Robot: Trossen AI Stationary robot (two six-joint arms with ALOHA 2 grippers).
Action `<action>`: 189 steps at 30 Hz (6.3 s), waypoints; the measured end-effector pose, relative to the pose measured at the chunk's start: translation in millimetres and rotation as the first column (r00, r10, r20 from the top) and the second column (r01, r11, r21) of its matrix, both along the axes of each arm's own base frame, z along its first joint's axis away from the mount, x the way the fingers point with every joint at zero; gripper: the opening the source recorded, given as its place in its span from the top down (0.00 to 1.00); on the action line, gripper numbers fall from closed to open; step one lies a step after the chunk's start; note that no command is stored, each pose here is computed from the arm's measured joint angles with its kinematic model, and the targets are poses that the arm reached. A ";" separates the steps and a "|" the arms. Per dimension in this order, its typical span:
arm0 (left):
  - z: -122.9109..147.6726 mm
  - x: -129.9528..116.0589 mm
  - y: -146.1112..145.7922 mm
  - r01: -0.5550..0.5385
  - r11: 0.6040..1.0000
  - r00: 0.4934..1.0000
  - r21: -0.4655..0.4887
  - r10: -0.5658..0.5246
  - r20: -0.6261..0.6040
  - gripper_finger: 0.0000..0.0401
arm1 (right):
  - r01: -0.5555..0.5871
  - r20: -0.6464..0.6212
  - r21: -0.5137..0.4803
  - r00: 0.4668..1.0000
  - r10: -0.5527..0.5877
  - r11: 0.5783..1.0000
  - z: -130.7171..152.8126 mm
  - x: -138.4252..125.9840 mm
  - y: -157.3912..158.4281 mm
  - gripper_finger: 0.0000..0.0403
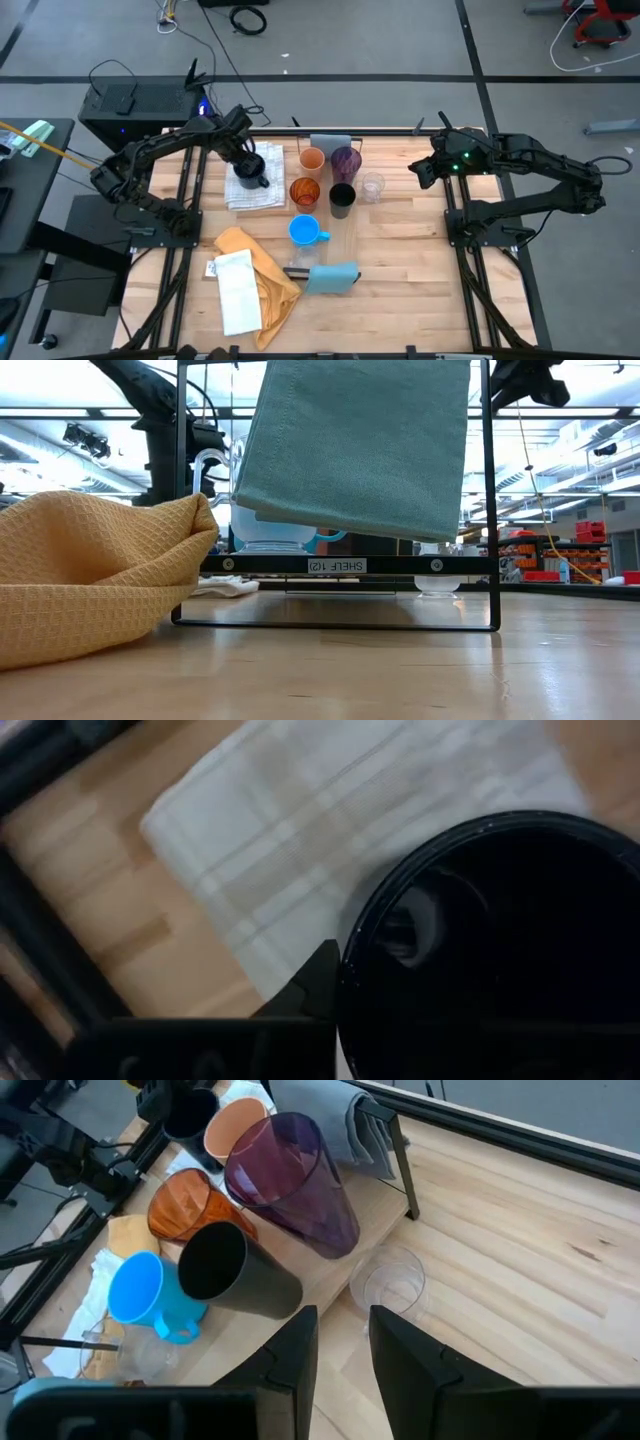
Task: Stack small to large cups/mugs on shelf
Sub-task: Put the dark blue mug on the shelf
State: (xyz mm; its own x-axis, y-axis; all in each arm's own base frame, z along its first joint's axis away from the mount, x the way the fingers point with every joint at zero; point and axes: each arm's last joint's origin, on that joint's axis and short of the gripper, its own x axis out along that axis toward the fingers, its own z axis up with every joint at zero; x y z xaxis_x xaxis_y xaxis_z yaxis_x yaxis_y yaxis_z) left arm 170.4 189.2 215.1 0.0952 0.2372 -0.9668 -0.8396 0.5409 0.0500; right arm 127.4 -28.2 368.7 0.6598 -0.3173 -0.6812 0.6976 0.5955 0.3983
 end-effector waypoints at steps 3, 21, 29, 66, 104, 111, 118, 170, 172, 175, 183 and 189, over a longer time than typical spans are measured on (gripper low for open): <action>0.9 -0.5 1.1 0.005 1.000 1.000 0.002 -0.005 0.007 0.93 | 0.001 0.008 -0.001 1.000 -0.001 1.000 0.6 0.5 -0.1 0.75; 86.3 2.1 2.5 0.034 0.999 0.999 0.032 -0.034 -0.003 0.94 | -0.176 0.164 -0.163 0.965 0.203 0.971 17.8 14.9 4.2 0.75; 177.3 3.6 -10.3 -0.075 0.987 0.983 0.144 0.048 0.179 0.94 | -0.298 0.298 -0.572 0.793 0.532 0.765 52.2 36.3 22.9 0.75; 253.6 79.1 -79.8 -0.100 0.966 0.821 0.239 -0.056 0.569 0.94 | -0.324 -0.098 -0.862 0.861 0.500 0.389 18.3 177.3 1.2 0.50; 274.0 91.5 -71.7 -0.067 0.951 0.746 0.303 -0.154 0.648 0.94 | -0.189 0.011 -0.868 0.917 0.398 0.459 25.6 174.1 -26.0 0.52; 273.5 92.7 -73.2 -0.062 0.952 0.746 0.300 -0.155 0.647 0.94 | -0.188 0.010 -0.866 0.919 0.394 0.462 25.3 173.9 -27.3 0.55; 273.6 92.8 -73.3 -0.062 0.952 0.746 0.300 -0.156 0.648 0.94 | -0.187 0.012 -0.865 0.919 0.394 0.465 25.3 173.9 -27.3 0.59; 258.7 114.5 -64.1 0.006 0.957 0.761 0.290 -0.192 0.619 0.94 | -0.242 -0.024 -0.825 0.918 0.395 0.511 17.3 172.6 -30.3 0.80; 258.7 115.0 -63.9 0.006 0.960 0.756 0.280 -0.187 0.627 0.94 | -0.260 -0.044 -0.829 0.913 0.406 0.496 16.6 172.8 -29.8 0.87; 258.9 115.2 -64.0 0.004 0.959 0.756 0.283 -0.188 0.627 0.94 | -0.262 -0.046 -0.829 0.912 0.407 0.494 16.3 172.9 -29.7 0.88; 260.4 116.3 -63.2 0.008 0.951 0.750 0.310 -0.211 0.627 0.90 | -0.238 -0.035 -0.831 0.924 0.380 0.502 17.2 172.7 -30.4 0.88; 276.8 106.2 -67.5 -0.010 0.929 0.693 0.369 -0.260 0.673 0.79 | -0.198 -0.014 -0.832 0.941 0.338 0.518 20.3 169.5 -31.6 0.88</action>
State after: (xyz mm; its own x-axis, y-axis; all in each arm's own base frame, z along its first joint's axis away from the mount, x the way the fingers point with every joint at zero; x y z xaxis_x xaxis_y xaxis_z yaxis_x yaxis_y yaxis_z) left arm 276.6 121.7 491.9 0.7606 0.4494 -0.4684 -0.6232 0.7076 -0.3330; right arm 296.9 -59.8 389.1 0.8704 -0.4768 -0.1230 0.4293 0.8571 -0.2847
